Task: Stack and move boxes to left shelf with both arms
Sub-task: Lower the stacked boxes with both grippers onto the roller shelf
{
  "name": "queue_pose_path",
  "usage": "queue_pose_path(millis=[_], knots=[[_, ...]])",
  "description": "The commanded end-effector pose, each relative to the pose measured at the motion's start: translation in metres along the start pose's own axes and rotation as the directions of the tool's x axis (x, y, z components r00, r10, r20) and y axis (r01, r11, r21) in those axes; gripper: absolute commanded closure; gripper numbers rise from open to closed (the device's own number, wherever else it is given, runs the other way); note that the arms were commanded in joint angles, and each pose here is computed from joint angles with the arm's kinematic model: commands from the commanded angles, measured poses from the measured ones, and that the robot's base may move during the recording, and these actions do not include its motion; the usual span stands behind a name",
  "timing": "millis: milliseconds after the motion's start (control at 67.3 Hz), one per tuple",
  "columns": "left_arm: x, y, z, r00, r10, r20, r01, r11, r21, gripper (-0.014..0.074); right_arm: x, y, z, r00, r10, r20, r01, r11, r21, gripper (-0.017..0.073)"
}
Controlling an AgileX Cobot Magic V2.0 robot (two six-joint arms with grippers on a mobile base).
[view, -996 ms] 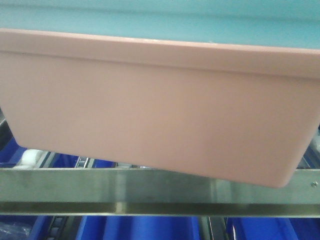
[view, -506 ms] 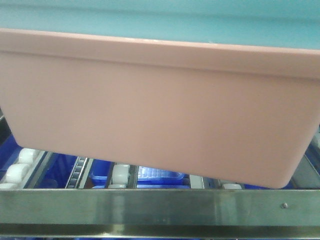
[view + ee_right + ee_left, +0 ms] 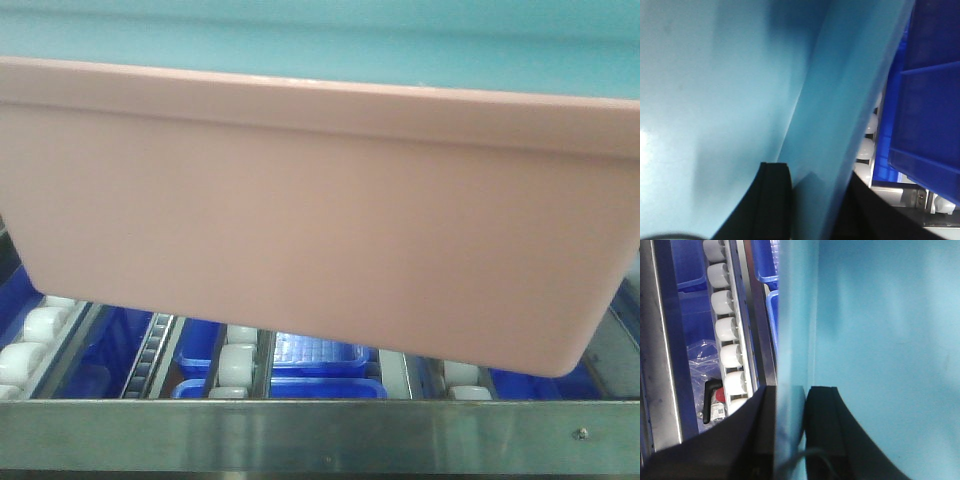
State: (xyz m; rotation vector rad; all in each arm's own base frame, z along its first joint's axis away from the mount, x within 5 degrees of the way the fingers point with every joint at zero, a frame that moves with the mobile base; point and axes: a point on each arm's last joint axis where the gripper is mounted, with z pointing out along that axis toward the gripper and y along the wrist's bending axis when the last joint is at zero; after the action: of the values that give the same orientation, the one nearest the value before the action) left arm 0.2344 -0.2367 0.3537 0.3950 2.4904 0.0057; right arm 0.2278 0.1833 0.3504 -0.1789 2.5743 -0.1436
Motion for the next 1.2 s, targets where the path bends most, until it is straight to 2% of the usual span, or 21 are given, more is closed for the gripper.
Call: queue_pose_path(millis=[0, 297, 387, 699, 848, 1056, 1189], knots=[[-0.017, -0.019, -0.036, 0.979, -0.071, 0.192, 0.02, 0.967, 0.253, 0.0606, -0.016, 0.016, -0.027, 0.983, 0.012, 0.184, 0.029, 0.975, -0.219, 0.0531], [-0.018, -0.02, -0.036, 0.978, -0.072, 0.197, 0.019, 0.966, 0.257, 0.0606, -0.015, 0.015, -0.027, 0.985, 0.01, 0.174, 0.027, 0.977, -0.21, 0.0531], [-0.021, -0.019, -0.037, 0.969, -0.059, 0.238, -0.002, 0.969, 0.245, 0.0606, -0.015, 0.016, -0.027, 0.984, 0.01, 0.178, 0.029, 0.977, -0.213, 0.0531], [-0.024, -0.014, -0.036, 0.962, -0.032, 0.273, -0.025, 0.979, 0.201, 0.0606, -0.026, 0.017, -0.03, 0.956, -0.003, 0.292, 0.073, 0.971, -0.228, 0.0531], [-0.032, -0.001, -0.031, 0.957, -0.067, 0.284, 0.013, 0.982, 0.187, 0.0606, -0.039, 0.013, -0.026, 0.946, -0.023, 0.322, 0.096, 0.973, -0.212, 0.0531], [-0.047, 0.027, -0.018, 0.936, -0.189, 0.296, 0.126, 0.968, 0.218, 0.0606, -0.068, 0.015, -0.007, 0.937, -0.107, 0.331, 0.165, 0.975, -0.152, 0.0531], [-0.053, 0.033, 0.001, 0.939, -0.198, 0.281, 0.147, 0.971, 0.19, 0.0606, -0.083, 0.02, 0.01, 0.939, -0.128, 0.32, 0.178, 0.975, -0.132, 0.0531]])
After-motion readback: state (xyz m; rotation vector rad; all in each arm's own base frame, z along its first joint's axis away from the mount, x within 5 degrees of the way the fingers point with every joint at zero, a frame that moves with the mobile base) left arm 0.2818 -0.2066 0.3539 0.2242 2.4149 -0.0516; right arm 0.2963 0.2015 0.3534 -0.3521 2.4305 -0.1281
